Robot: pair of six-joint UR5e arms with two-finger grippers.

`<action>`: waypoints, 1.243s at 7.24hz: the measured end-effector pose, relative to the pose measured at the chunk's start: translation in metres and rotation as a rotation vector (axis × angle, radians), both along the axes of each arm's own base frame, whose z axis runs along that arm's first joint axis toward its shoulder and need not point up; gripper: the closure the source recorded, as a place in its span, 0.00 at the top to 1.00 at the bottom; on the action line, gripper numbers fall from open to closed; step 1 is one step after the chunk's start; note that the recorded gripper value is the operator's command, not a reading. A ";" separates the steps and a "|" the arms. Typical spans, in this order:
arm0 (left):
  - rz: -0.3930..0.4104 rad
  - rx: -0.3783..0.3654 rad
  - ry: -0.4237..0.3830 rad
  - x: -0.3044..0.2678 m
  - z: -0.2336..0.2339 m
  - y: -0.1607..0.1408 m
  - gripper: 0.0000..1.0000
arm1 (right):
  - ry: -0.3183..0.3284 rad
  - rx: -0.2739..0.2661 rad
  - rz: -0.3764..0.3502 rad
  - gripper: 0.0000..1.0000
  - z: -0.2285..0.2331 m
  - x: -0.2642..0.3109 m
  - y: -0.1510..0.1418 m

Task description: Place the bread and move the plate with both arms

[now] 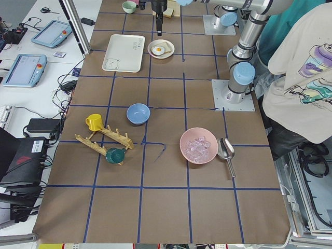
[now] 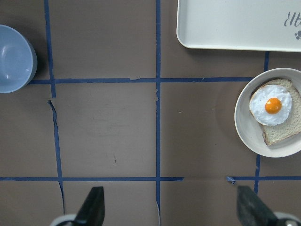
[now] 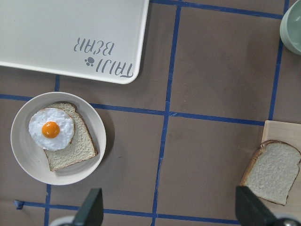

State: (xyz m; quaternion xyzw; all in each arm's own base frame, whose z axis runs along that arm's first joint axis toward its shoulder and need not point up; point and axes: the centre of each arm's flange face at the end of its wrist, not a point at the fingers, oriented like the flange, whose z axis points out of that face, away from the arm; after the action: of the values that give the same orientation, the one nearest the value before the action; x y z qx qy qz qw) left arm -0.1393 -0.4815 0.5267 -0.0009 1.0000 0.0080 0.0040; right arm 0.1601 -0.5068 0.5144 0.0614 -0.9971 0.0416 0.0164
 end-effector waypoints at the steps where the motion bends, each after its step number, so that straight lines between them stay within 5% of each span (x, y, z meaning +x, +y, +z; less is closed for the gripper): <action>1: 0.000 0.000 0.001 0.000 0.000 0.000 1.00 | 0.001 -0.005 0.003 1.00 0.001 -0.001 -0.001; 5: 0.001 0.000 0.001 0.000 0.000 0.000 1.00 | 0.003 0.006 0.000 1.00 -0.002 -0.003 -0.001; 9: 0.003 0.000 0.001 0.001 0.000 0.000 1.00 | 0.064 0.081 -0.058 1.00 -0.058 -0.041 -0.004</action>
State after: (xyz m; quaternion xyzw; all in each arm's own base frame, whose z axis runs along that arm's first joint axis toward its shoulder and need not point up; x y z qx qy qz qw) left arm -0.1380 -0.4816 0.5268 -0.0022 1.0000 0.0081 0.0034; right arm 0.1195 -0.5104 0.4565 0.0342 -0.9983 -0.0010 0.0472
